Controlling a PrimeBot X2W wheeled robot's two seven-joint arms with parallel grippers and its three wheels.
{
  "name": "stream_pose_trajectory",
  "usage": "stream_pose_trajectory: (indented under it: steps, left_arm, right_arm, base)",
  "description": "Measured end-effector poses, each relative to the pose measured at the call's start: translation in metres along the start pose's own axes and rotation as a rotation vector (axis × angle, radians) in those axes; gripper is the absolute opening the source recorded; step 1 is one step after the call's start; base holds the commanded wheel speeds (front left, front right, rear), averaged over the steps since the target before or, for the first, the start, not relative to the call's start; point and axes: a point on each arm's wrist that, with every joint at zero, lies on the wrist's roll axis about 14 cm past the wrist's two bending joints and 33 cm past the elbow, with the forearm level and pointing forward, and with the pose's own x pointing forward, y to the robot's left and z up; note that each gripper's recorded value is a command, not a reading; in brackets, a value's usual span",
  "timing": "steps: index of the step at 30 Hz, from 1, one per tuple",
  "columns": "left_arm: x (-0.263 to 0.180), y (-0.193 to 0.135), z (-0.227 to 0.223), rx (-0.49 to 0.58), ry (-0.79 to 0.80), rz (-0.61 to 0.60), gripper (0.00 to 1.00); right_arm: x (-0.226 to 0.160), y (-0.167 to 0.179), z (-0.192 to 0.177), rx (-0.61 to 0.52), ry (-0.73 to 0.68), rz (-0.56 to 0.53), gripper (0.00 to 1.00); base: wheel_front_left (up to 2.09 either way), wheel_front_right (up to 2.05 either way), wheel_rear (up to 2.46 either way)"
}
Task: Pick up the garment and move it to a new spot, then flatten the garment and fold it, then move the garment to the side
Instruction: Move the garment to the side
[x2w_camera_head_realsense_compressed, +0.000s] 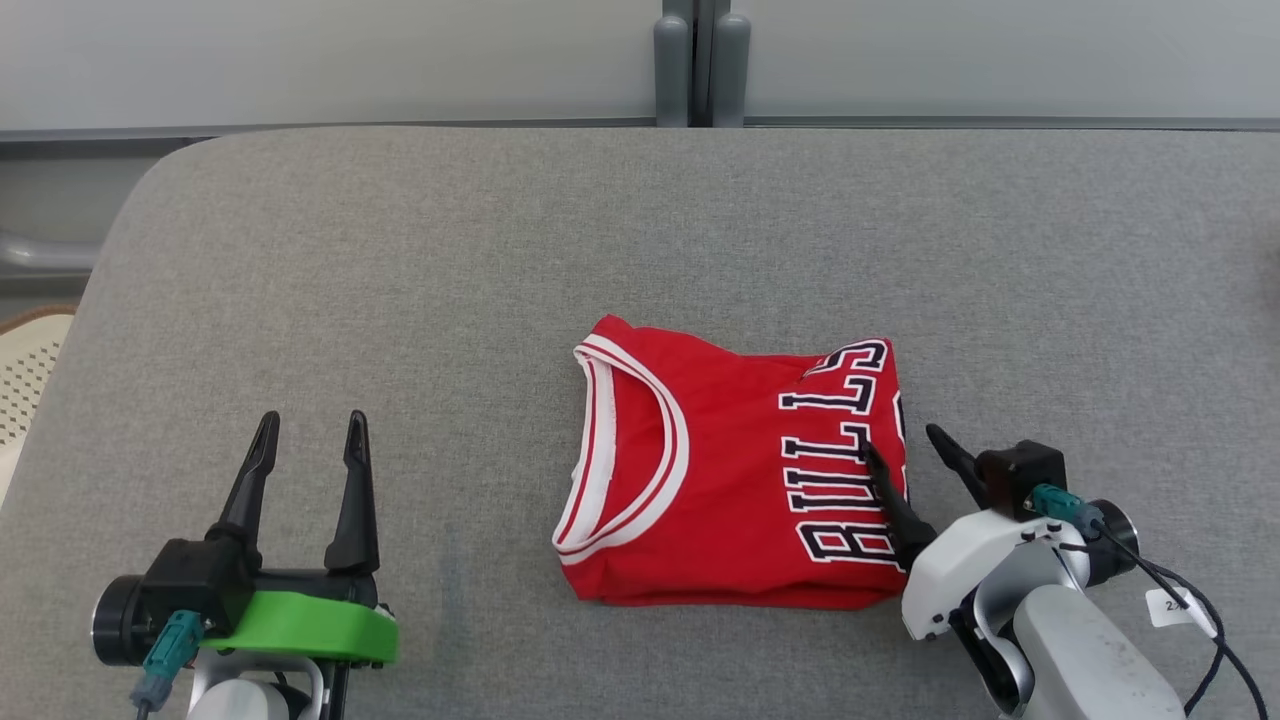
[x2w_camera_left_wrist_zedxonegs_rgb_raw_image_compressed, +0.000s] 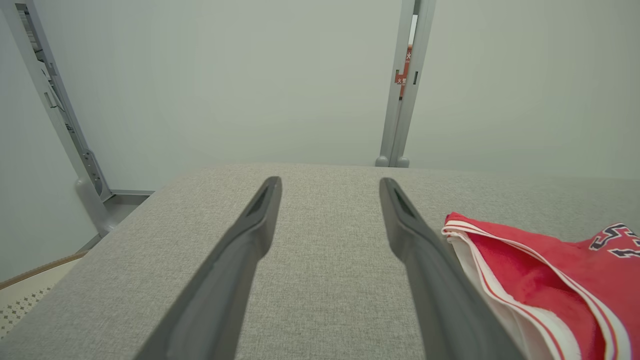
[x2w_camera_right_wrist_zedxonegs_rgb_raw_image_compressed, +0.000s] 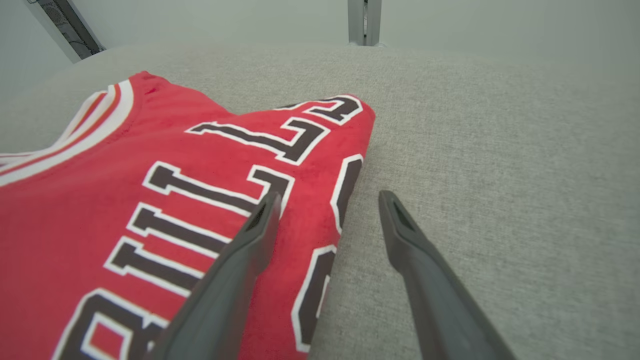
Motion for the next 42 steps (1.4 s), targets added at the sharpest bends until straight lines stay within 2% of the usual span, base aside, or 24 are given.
stream_pose_trajectory:
  steps: [4,8,9,10,11,16,22,29,32,37,42]
  left_arm:
    - [0.003,0.001,-0.002,-0.001,0.006,0.005,1.00]
    - [0.003,0.003,-0.004,-0.001,0.010,0.015,1.00]
    - [0.003,0.004,-0.004,-0.001,0.011,0.016,1.00]
    - [0.004,0.004,-0.005,-0.002,0.012,0.018,1.00]
    - [0.004,0.005,-0.005,-0.002,0.012,0.020,1.00]
    - [0.009,0.004,-0.008,-0.009,0.018,0.021,1.00]
    - [0.021,-0.005,-0.014,-0.016,0.027,-0.005,1.00]
    - [0.054,-0.026,-0.022,-0.016,0.020,-0.072,1.00]
    - [0.069,-0.035,-0.030,-0.008,0.024,-0.106,1.00]
    - [0.092,-0.052,-0.050,0.006,0.046,-0.177,1.00]
    - [0.109,-0.073,-0.074,0.027,0.074,-0.262,1.00]
  right_arm:
    - [0.003,0.009,-0.028,0.035,0.078,0.013,1.00]
    - [0.006,0.017,-0.041,0.102,0.105,0.012,1.00]
    - [0.007,0.019,-0.042,0.120,0.107,0.012,0.67]
    - [0.008,0.020,-0.044,0.134,0.109,0.012,0.05]
    - [0.009,0.022,-0.045,0.144,0.113,0.015,0.00]
    - [0.018,0.020,-0.040,0.131,0.109,0.028,0.00]
    - [0.040,-0.014,-0.007,0.004,0.047,0.022,0.00]
    - [0.058,-0.083,0.031,-0.170,0.009,-0.027,0.00]
    - [0.057,-0.126,0.042,-0.236,0.009,-0.081,0.00]
    - [0.044,-0.196,0.059,-0.301,0.007,-0.203,0.00]
    - [0.013,-0.254,0.069,-0.368,0.039,-0.315,0.00]
  base:
    - [0.00,0.00,0.00]
    - [0.00,0.00,0.00]
    - [0.00,0.00,0.00]
    - [0.00,0.00,0.00]
    - [0.00,0.00,0.00]
    - [0.00,0.00,0.00]
    - [0.00,0.00,0.00]
    - [0.00,0.00,0.00]
    - [0.00,0.00,0.00]
    - [0.00,0.00,0.00]
    - [0.00,0.00,0.00]
